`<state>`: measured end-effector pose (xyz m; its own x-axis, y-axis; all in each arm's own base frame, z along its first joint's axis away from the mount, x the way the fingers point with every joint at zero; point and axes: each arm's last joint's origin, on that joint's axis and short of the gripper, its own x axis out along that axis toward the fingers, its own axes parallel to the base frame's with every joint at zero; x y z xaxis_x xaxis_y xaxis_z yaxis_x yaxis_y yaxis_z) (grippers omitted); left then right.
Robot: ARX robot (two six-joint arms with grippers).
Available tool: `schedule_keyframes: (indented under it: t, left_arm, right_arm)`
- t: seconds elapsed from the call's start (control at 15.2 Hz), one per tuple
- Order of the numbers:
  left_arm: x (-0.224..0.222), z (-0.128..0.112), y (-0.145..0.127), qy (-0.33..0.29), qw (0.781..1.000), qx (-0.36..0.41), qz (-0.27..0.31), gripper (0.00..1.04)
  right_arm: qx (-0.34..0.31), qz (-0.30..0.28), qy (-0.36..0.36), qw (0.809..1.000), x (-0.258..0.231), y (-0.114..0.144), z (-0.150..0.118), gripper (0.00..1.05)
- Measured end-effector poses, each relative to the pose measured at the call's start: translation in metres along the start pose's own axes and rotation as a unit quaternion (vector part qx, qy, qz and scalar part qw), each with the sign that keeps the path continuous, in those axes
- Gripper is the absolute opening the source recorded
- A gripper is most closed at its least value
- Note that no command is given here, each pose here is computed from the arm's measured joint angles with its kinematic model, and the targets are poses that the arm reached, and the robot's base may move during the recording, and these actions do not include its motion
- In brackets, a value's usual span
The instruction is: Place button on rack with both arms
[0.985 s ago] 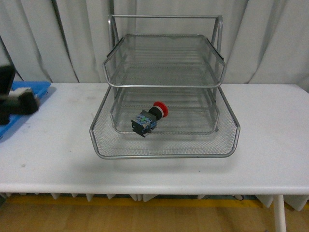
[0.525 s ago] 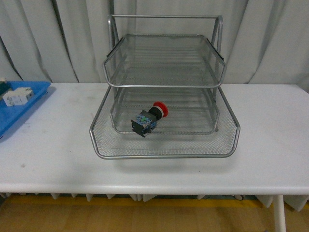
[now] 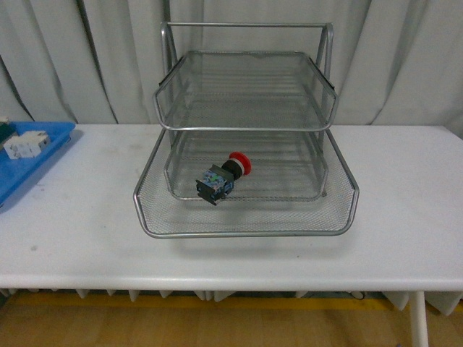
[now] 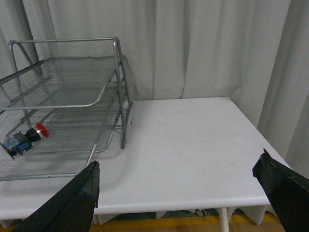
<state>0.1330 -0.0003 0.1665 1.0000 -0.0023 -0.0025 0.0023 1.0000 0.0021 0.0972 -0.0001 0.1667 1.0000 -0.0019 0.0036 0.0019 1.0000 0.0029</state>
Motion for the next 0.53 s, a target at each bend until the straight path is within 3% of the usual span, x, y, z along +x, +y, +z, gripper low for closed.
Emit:
schedule_keyframes:
  t: [0.53]
  left_arm:
    - [-0.016, 0.003, 0.0, -0.006, 1.0, 0.0, 0.0, 0.02]
  right_arm:
    - [0.0, 0.0, 0.0, 1.0, 0.0, 0.0, 0.0, 0.98]
